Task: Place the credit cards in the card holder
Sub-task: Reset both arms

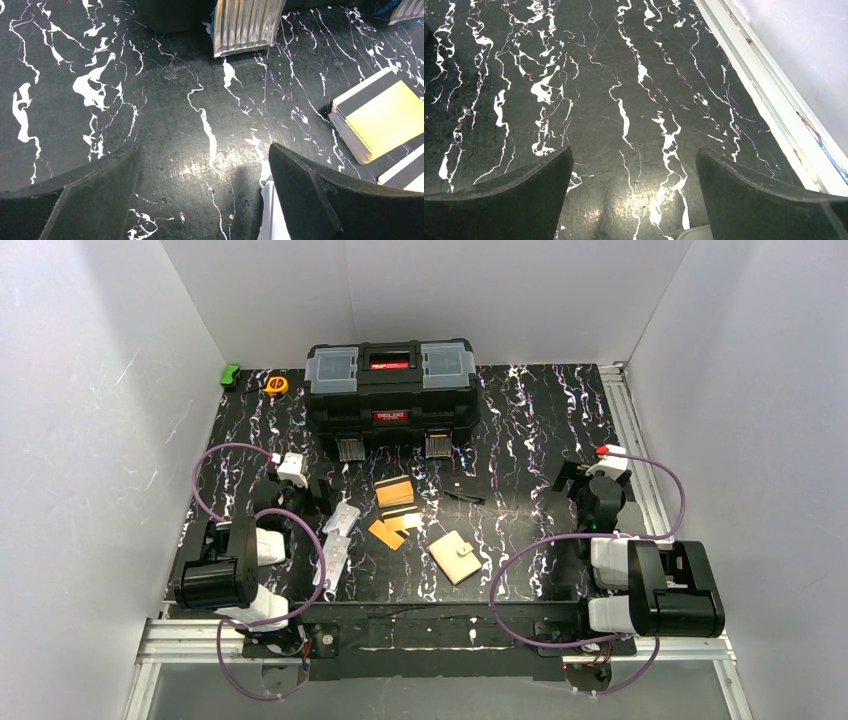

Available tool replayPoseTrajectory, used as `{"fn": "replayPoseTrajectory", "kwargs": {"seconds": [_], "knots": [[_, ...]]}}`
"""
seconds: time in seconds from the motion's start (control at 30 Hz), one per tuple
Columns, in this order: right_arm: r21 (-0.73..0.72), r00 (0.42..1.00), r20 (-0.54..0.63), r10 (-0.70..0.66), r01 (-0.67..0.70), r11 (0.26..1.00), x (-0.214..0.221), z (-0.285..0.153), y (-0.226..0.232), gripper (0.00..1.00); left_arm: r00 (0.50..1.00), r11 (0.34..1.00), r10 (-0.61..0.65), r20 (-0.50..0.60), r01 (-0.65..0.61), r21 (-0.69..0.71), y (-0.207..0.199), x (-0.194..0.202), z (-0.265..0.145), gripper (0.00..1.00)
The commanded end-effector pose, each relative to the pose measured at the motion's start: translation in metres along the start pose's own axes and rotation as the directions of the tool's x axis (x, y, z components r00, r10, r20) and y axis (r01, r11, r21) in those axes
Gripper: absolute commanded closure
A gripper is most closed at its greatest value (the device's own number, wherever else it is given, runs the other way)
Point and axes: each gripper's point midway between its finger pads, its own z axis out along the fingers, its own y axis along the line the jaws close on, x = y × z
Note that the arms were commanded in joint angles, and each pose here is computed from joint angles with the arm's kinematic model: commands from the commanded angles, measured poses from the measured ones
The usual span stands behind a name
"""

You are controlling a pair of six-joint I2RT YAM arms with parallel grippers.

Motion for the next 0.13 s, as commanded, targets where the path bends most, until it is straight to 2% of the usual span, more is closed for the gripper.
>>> {"fn": "replayPoseTrajectory", "kwargs": {"seconds": [0.0,0.1], "knots": [[-0.005,0.997,0.068,0.019,-0.019,1.000,-0.0179,0.0008,0.0009,0.01,0.999,0.999,0.036,0.039,-0.035,-0.021,0.0052,-0.0144,0.0035,0.02],[-0.005,0.997,0.068,0.019,-0.019,1.000,-0.0179,0.0008,0.0009,0.02,0.999,0.999,0.036,0.041,-0.035,-0.022,0.0044,-0.0140,0.0025,0.02]]}}
